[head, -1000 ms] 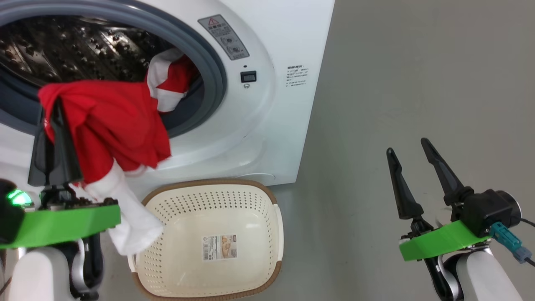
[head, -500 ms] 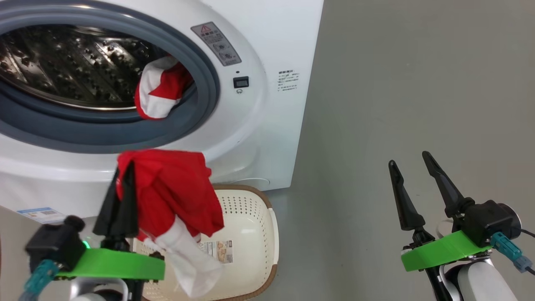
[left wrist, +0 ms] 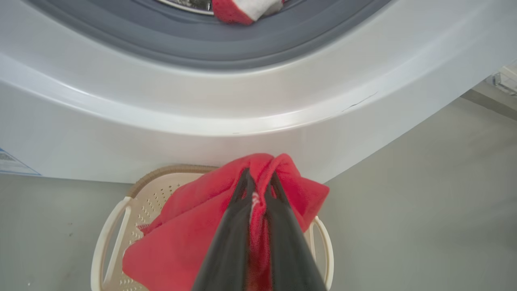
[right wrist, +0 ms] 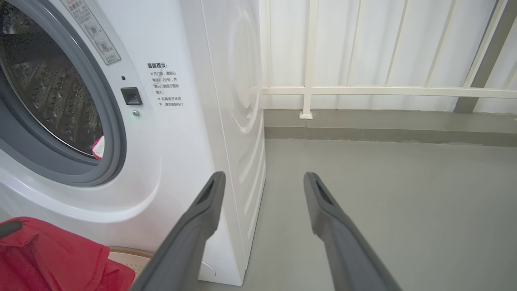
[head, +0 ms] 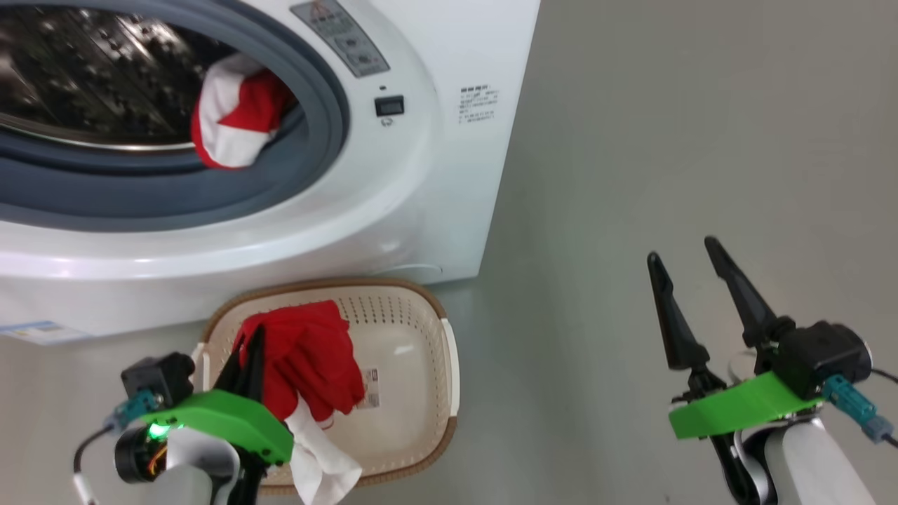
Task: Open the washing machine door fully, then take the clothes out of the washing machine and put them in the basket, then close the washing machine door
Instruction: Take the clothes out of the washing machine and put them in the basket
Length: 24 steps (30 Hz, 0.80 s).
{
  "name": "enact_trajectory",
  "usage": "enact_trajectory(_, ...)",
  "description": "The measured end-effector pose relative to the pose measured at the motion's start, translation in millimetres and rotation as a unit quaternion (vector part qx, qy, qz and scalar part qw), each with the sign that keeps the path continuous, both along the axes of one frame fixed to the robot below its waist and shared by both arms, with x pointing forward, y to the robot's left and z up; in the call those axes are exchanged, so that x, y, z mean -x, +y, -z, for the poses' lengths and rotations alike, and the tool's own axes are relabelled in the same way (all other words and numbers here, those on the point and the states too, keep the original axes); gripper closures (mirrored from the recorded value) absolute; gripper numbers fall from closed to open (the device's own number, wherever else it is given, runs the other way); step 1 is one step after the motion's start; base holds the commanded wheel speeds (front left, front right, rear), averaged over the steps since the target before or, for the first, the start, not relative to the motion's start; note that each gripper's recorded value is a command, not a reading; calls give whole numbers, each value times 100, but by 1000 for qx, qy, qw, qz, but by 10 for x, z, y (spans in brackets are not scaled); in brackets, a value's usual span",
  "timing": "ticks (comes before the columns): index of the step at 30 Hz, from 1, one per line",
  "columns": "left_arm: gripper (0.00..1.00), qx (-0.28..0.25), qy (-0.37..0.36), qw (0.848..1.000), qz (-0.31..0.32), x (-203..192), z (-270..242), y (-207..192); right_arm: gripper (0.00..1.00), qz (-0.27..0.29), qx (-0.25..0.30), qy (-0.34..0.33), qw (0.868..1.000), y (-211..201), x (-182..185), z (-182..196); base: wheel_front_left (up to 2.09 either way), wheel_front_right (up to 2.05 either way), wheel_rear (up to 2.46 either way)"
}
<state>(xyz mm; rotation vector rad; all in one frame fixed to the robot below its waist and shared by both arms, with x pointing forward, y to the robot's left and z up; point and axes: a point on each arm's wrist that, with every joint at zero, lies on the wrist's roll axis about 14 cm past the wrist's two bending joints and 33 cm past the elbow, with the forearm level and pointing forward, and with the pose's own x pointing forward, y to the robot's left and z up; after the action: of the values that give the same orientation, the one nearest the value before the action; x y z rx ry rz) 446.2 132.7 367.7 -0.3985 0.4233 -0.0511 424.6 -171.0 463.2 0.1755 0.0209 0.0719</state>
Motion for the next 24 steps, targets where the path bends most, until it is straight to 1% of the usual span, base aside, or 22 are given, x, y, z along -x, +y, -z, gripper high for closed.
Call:
enact_trajectory(2,100,11,29,1000,-2,-12,172,-21,0,0,1,0,1000,-1,-56,19,0,0,0)
enact_trajectory(7,100,15,85,996,5,-65,518,-89,0,-4,1,12,1000,18,-146,132,0,0,0)
enact_trajectory(15,100,20,165,986,25,-93,953,-235,0,-11,2,27,1000,58,-299,309,0,0,0)
enact_trajectory(20,100,25,204,978,26,-10,1157,-273,0,-13,3,33,999,61,-358,380,0,0,0)
enact_trajectory(23,99,19,224,974,39,85,1246,-326,0,-10,5,37,999,36,-346,408,0,0,0)
enact_trajectory(24,69,17,224,974,42,98,1251,-342,0,-9,5,38,999,31,-342,409,0,0,0)
